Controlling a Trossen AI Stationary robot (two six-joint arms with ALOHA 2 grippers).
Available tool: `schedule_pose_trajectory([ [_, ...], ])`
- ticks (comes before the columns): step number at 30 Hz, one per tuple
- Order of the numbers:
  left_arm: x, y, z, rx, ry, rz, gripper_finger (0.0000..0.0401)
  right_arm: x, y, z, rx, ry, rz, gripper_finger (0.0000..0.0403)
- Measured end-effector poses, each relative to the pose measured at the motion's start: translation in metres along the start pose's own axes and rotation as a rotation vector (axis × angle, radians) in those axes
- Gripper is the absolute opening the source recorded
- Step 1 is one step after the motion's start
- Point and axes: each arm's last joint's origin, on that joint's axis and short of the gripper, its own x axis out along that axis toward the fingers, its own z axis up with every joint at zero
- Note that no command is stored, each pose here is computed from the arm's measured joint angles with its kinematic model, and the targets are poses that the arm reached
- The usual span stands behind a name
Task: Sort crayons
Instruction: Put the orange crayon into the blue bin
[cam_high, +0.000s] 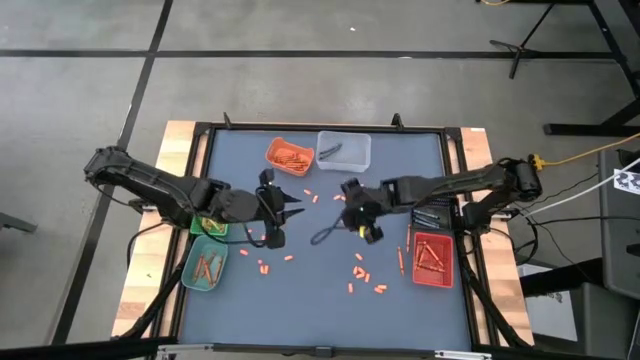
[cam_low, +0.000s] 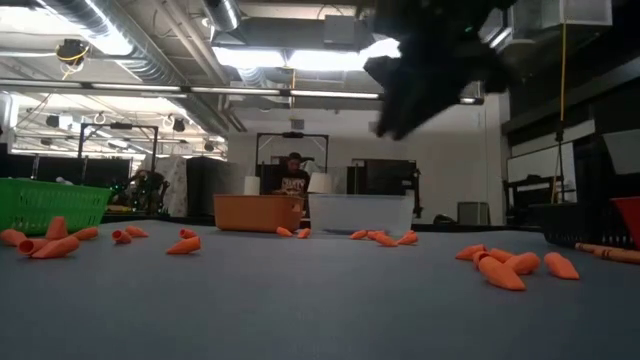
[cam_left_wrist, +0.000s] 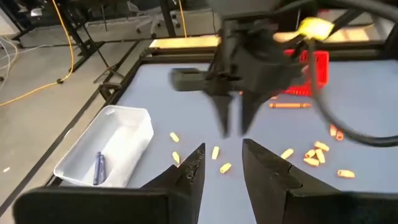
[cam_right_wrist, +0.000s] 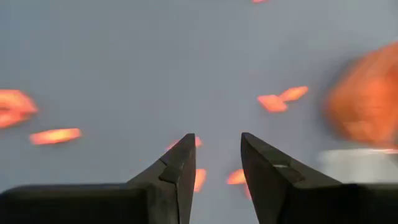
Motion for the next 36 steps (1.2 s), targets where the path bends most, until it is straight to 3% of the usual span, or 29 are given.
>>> schedule_pose_trajectory([
  [7, 0.015, -0.006, -0.006, 0.013, 0.03, 0.013, 0.0092, -0.004, 0.041, -0.002, 0.092, 0.117, 0.258, 0.0127],
  [13, 0.024, -0.01, -0.008, 0.009, 0.033, 0.013, 0.0092, -0.007, 0.077, -0.008, 0.014, 0.216, 0.406, 0.0127],
  [16, 0.024, -0.011, -0.009, 0.011, 0.038, 0.01, 0.0092, -0.006, 0.095, -0.015, -0.083, 0.267, 0.465, 0.0127],
  [24, 0.024, -0.011, -0.008, 0.007, 0.036, 0.008, 0.0092, 0.003, 0.125, -0.036, -0.305, 0.314, 0.534, 0.0127],
  [30, 0.024, -0.011, -0.008, 0.007, 0.035, 0.008, 0.0092, 0.013, 0.132, -0.049, -0.332, 0.317, 0.54, 0.0127],
  [36, 0.024, -0.011, -0.008, 0.004, 0.032, 0.007, 0.0092, 0.021, 0.134, -0.062, -0.36, 0.363, 0.473, 0.0127],
])
